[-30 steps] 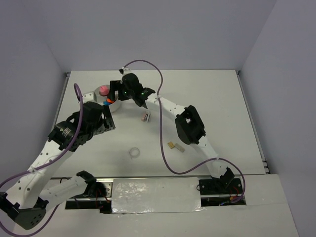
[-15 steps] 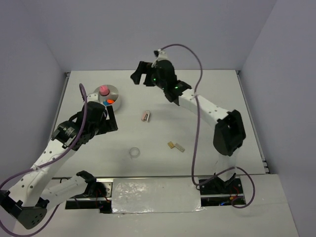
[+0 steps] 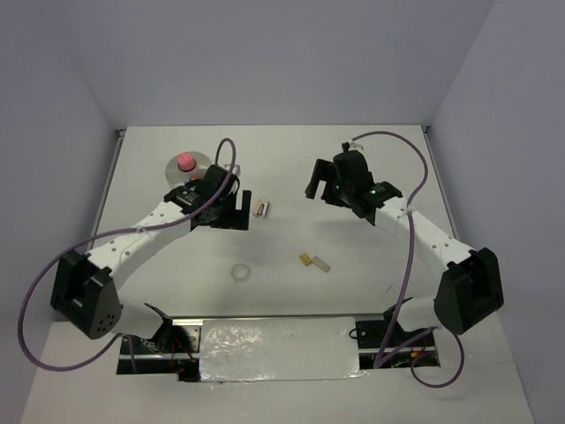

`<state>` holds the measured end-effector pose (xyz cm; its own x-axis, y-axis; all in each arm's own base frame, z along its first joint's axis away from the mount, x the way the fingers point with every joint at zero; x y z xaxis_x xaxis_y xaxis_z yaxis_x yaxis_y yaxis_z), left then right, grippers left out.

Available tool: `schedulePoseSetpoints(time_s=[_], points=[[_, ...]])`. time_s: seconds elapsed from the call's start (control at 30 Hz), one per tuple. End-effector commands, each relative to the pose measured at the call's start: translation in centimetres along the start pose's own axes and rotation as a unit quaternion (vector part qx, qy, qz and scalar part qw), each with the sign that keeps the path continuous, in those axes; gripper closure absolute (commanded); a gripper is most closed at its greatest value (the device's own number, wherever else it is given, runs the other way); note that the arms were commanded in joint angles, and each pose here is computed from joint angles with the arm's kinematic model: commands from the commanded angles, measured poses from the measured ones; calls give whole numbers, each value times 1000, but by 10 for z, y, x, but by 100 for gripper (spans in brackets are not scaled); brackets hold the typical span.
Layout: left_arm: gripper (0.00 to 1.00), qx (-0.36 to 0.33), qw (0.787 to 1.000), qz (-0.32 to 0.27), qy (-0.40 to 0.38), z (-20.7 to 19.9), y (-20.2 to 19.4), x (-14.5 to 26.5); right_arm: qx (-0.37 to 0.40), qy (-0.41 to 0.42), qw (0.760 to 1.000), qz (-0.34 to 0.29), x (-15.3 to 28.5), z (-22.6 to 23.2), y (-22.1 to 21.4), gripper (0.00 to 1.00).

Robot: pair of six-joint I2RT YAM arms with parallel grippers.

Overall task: Sort the stationery into containers
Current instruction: Pick up the stationery from the center of the board.

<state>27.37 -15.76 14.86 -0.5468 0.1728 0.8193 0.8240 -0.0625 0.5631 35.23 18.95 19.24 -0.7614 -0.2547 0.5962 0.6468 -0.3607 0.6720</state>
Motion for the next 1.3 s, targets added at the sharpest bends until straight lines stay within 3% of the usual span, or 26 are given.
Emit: schedulePoseSetpoints(time_s=[0.0, 0.23, 0.37, 0.5, 0.57, 0.8, 0.93, 1.27], points=[[1, -37, 996, -61, -50, -34, 46, -12, 0, 13, 1000, -1, 30, -10, -4, 0], [1, -57, 997, -41, -11, -45, 55, -75, 1, 46, 999, -10, 77, -21, -10, 0], [3, -62, 998, -33, -8, -47, 55, -89, 11, 56, 998, -5, 91, -26, -18, 0], [4, -56, 998, -30, -13, -51, 56, -93, 11, 61, 997, 44, 86, -34, -48, 2], [4, -46, 998, -30, -11, -51, 55, -91, 47, 78, 993, 74, 76, -35, -66, 6], [3, -15, 999, -35, -1, -45, 59, -62, 157, 41, 974, 160, 48, -63, -117, 40], [2, -21, 999, -27, 8, -40, 58, -48, 213, 40, 957, 195, 42, -67, -143, 42], [1, -22, 998, -49, -45, -52, 74, 5, 231, 6, 944, 234, 27, -75, -171, 43]])
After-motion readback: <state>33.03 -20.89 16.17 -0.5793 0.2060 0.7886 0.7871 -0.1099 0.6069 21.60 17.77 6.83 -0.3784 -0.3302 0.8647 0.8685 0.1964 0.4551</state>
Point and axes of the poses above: each gripper's point midway between its finger pads, its own x axis back along the fingers, its own z axis along the line the jaws close on, y = z × x, the point moved 1 cm from there along x, back along the fingers, and after that the axes turned 3 degrees about -x, right-handed, at the moved point
